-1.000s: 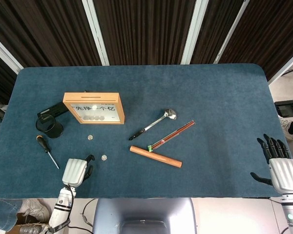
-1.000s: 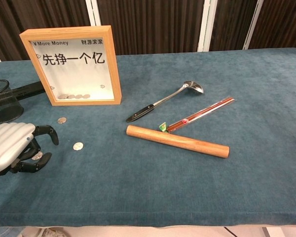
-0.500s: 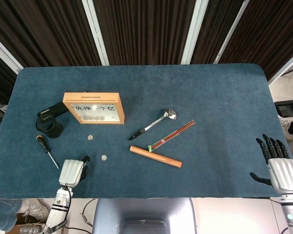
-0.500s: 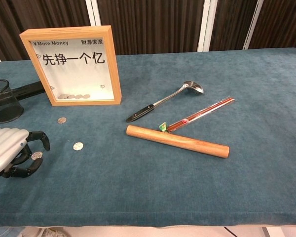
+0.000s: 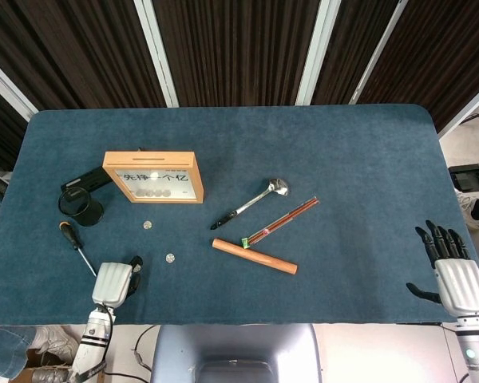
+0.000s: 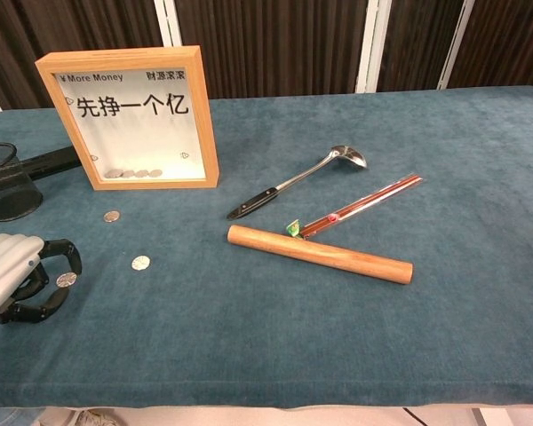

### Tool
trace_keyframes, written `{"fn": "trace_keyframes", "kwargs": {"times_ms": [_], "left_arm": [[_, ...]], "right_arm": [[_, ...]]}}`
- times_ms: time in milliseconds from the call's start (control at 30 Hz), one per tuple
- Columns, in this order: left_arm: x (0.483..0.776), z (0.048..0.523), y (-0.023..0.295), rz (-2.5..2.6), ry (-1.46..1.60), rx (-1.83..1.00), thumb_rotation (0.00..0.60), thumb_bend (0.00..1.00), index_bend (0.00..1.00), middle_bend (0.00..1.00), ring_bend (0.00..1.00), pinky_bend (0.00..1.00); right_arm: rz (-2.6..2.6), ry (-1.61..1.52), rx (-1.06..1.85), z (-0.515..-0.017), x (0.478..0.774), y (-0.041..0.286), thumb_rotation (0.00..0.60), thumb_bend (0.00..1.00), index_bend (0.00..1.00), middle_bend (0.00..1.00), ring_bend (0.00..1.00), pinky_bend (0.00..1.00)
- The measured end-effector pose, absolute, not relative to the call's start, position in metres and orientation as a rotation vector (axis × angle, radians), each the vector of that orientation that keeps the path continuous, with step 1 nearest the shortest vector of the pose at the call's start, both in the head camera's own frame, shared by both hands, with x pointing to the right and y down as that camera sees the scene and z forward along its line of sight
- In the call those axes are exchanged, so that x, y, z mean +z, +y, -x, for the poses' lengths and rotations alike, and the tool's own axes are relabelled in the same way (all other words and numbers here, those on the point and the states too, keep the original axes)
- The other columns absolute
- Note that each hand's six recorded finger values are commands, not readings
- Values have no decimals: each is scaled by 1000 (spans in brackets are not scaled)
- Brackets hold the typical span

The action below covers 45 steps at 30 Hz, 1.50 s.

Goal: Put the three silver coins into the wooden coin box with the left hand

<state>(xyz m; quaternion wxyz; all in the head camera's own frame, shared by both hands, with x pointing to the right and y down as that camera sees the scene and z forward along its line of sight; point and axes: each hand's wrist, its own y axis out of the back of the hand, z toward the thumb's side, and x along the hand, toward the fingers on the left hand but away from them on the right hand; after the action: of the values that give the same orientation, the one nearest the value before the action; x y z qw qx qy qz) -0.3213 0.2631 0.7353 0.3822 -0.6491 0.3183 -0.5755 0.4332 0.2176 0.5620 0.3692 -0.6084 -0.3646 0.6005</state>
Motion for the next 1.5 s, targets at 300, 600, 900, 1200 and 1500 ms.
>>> {"fn": "trace_keyframes", "kwargs": {"times_ms": [300,600,900,1200,1500], "left_arm": [[735,324,262,1638,798,-1480,600,423,429,1000,1000,1000],[737,327,265,1633,784,-1503,600,424,425,1000,1000,1000],[738,326,264,1631,775,-1504,600,423,425,1000,1000,1000],[740,328,262,1621,765,-1516,600,422,427,1000,1000,1000],[740,330,258,1608,756,-1522,600,422,458,1000,1000,1000]], "right_arm": [[1566,-930,1546,-433,563,218,600,139,0,0,0,0],[1568,-933,1543,-433,562,218,600,139,0,0,0,0],[1567,-932,1544,-433,563,217,600,139,0,0,0,0],[1567,-933,1544,-433,563,217,600,139,0,0,0,0],[1569,-932,1543,-433,562,218,600,140,0,0,0,0]]}}
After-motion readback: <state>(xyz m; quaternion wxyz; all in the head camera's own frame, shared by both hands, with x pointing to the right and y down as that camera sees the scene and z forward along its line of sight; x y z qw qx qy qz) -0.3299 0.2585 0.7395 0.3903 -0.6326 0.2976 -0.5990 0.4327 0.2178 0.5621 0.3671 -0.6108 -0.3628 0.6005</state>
